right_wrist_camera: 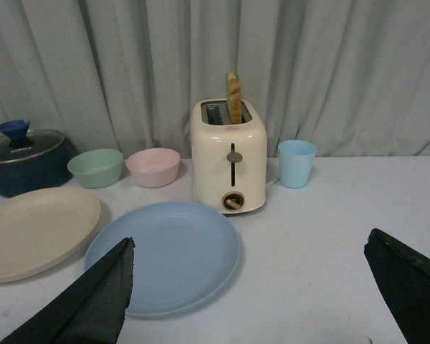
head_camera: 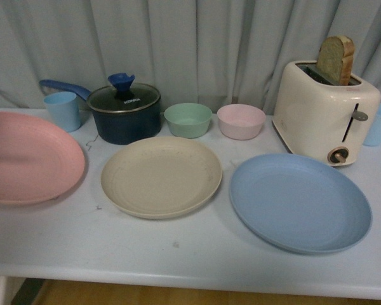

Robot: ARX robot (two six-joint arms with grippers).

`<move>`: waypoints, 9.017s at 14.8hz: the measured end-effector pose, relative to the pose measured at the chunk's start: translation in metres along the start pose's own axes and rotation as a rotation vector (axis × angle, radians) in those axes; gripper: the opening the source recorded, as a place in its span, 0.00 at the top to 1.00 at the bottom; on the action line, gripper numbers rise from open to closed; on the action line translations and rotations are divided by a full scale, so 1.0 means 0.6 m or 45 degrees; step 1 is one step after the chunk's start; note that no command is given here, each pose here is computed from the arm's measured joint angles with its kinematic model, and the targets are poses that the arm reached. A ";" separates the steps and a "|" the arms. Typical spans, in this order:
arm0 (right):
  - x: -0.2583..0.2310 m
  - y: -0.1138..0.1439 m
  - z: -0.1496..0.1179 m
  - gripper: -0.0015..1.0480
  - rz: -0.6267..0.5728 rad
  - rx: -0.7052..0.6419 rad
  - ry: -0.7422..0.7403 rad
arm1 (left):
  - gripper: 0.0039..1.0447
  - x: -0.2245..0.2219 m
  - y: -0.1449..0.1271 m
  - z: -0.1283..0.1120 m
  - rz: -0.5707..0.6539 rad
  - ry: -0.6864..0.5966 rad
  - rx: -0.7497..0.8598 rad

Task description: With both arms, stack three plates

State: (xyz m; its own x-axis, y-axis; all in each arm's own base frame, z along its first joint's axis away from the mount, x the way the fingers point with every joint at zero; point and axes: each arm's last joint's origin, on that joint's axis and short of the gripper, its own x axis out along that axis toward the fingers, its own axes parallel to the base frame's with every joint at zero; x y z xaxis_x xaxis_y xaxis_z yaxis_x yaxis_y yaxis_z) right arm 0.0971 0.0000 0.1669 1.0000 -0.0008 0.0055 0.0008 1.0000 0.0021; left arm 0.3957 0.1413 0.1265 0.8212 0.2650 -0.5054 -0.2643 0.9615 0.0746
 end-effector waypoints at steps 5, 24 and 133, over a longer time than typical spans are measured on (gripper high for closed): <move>0.000 0.000 0.000 0.06 0.000 0.000 0.000 | 0.98 -0.118 -0.060 0.080 -0.168 -0.251 0.097; 0.000 0.000 0.000 0.06 0.000 0.000 0.000 | 0.97 0.020 -0.324 -0.040 -0.535 0.054 -0.070; 0.488 0.140 0.025 0.97 0.110 0.595 0.775 | 0.06 -0.505 -0.090 -0.211 -0.362 -0.688 -0.019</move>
State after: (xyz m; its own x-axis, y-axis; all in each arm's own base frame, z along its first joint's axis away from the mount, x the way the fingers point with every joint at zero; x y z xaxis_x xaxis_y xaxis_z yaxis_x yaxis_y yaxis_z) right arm 0.3897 0.0836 0.1836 0.8231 0.2137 -0.5261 0.0557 0.8916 0.4494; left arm 0.0972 0.0001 0.1667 1.0000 0.0008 0.0040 -0.0007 0.9999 -0.0135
